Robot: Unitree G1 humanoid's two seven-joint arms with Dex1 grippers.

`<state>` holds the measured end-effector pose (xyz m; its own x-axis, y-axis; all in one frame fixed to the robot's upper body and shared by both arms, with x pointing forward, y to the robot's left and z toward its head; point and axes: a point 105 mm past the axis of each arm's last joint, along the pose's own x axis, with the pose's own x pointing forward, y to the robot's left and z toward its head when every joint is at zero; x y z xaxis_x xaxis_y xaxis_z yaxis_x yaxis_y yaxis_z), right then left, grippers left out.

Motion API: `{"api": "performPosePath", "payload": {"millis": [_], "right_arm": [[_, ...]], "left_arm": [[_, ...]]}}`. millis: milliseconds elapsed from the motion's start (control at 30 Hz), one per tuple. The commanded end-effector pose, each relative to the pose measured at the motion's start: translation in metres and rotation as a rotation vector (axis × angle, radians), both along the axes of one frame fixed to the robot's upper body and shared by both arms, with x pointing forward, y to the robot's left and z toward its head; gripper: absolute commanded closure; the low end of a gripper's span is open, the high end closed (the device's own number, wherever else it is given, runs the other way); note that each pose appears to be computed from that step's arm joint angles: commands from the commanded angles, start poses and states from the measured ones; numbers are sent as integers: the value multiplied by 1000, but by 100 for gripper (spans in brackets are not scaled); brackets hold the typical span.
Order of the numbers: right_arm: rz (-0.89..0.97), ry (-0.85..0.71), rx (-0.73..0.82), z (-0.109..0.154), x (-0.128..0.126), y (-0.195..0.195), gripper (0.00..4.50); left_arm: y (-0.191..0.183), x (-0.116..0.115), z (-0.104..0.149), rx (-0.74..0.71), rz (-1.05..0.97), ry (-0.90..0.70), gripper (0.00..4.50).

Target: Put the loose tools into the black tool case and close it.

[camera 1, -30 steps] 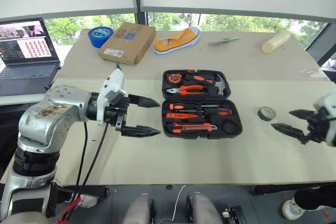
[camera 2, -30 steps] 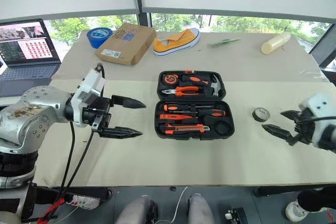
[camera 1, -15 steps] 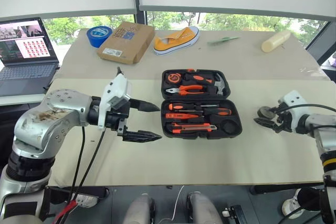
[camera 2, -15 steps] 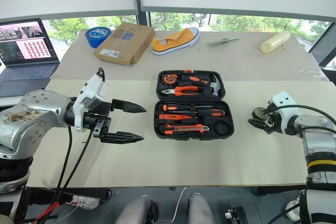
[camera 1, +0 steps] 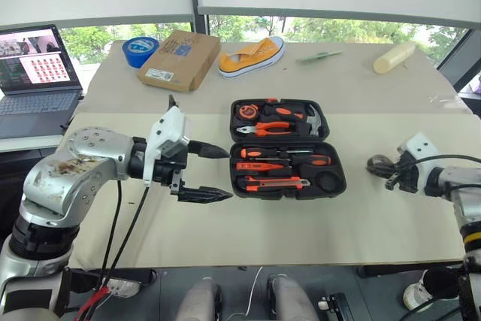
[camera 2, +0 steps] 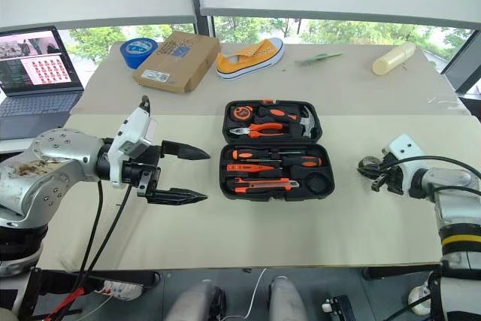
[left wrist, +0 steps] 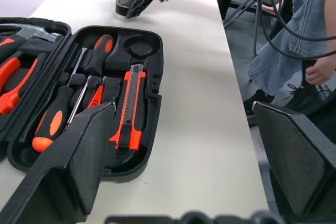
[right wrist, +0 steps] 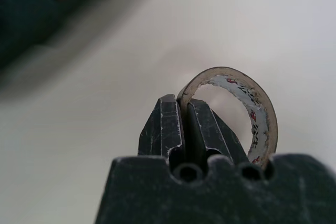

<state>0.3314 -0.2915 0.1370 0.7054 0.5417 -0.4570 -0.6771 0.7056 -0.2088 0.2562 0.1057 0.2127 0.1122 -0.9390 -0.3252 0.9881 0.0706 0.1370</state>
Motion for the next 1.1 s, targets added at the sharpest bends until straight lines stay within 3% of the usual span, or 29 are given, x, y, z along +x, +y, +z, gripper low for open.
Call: {"api": "performPosePath", "payload": {"millis": [33, 333, 633, 900, 1067, 1100], "right_arm": [[196, -39, 73, 44, -21, 47, 446], [325, -13, -60, 8, -43, 92, 446], [309, -3, -162, -12, -41, 88, 446], [365, -2, -105, 6, -57, 95, 182], [311, -34, -94, 29, -53, 80, 8], [284, -41, -88, 34, -49, 73, 8]], "left_arm": [[-1, -1, 1, 11, -14, -36, 0], [-2, 3, -3, 11, -11, -44, 0], [-1, 4, -3, 11, -6, -54, 0], [2, 7, -3, 16, 4, -55, 0], [3, 13, -4, 15, 32, -58, 0], [5, 17, -5, 16, 53, -57, 0]]}}
